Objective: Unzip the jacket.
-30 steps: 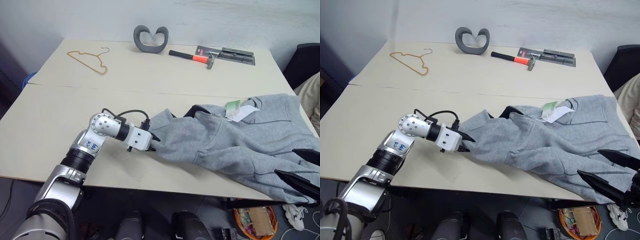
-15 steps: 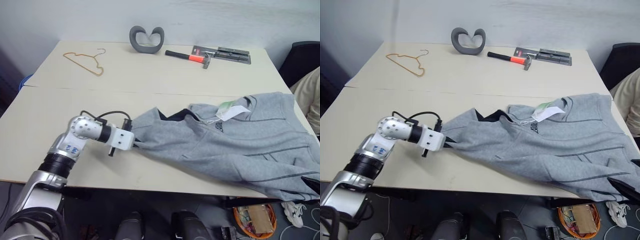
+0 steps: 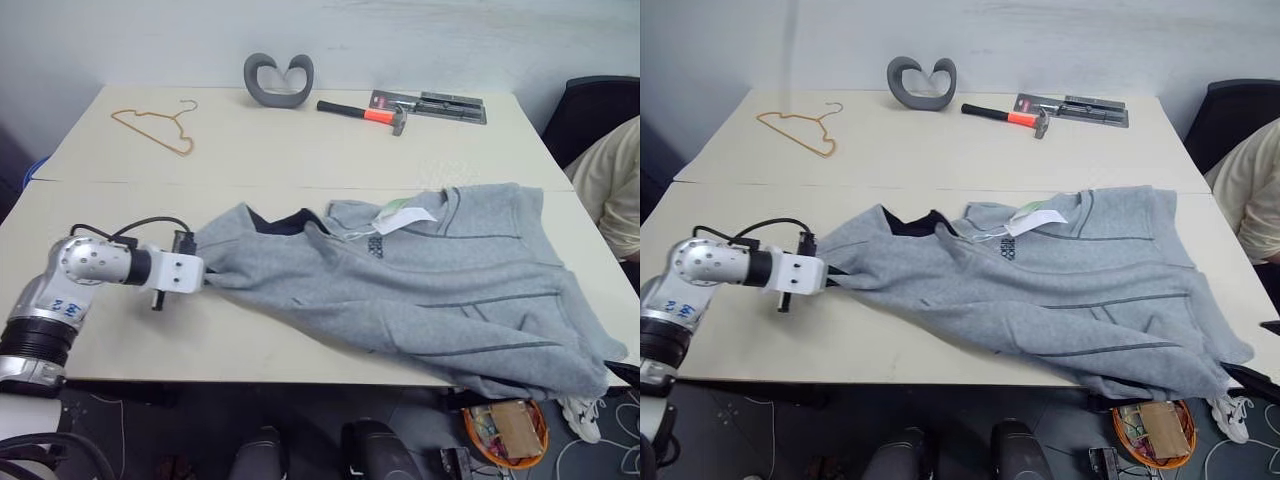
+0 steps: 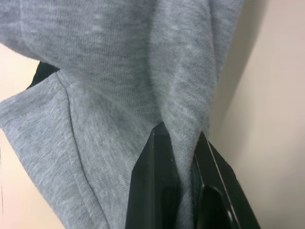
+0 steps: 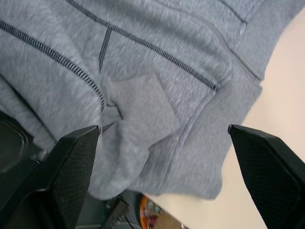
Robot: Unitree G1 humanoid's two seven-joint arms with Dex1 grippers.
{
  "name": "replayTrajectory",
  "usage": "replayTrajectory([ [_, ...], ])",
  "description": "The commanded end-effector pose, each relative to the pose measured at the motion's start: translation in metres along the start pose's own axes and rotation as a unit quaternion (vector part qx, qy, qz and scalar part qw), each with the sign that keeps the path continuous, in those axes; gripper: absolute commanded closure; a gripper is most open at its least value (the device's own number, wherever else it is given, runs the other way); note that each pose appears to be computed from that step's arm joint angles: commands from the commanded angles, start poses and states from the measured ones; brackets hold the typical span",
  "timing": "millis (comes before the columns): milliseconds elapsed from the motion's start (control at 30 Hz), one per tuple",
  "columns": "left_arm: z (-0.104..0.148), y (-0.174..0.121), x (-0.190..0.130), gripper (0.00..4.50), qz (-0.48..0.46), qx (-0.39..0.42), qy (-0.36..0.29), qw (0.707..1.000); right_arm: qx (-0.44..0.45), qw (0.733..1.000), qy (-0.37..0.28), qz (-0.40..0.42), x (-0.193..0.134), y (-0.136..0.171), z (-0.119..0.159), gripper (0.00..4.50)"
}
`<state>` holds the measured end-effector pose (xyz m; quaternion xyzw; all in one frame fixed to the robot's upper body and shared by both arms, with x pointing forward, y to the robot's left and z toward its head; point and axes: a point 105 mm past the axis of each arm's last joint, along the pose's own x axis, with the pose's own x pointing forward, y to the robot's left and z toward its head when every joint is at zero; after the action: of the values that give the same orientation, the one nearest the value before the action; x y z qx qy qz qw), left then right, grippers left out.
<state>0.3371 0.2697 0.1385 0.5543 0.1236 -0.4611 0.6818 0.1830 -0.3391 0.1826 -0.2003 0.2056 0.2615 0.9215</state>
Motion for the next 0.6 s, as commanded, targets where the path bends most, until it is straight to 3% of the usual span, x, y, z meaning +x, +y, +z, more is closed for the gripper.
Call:
replayTrajectory([
  [33, -0.043, -0.004, -0.036, 4.47, 0.019, -0.038, 0.083, 0.996, -0.012, 0.998, -0.048, 0.041, 0.011, 0.012, 0.034, 0.0],
  [333, -0.098, -0.011, -0.084, 4.47, 0.068, -0.096, 0.203, 0.972, 0.007, 0.978, -0.139, 0.158, 0.033, 0.055, 0.087, 0.0],
  [600, -0.114, -0.009, -0.093, 4.47, 0.1, -0.129, 0.244, 0.956, 0.013, 0.943, -0.183, 0.278, 0.049, 0.104, 0.118, 0.0],
])
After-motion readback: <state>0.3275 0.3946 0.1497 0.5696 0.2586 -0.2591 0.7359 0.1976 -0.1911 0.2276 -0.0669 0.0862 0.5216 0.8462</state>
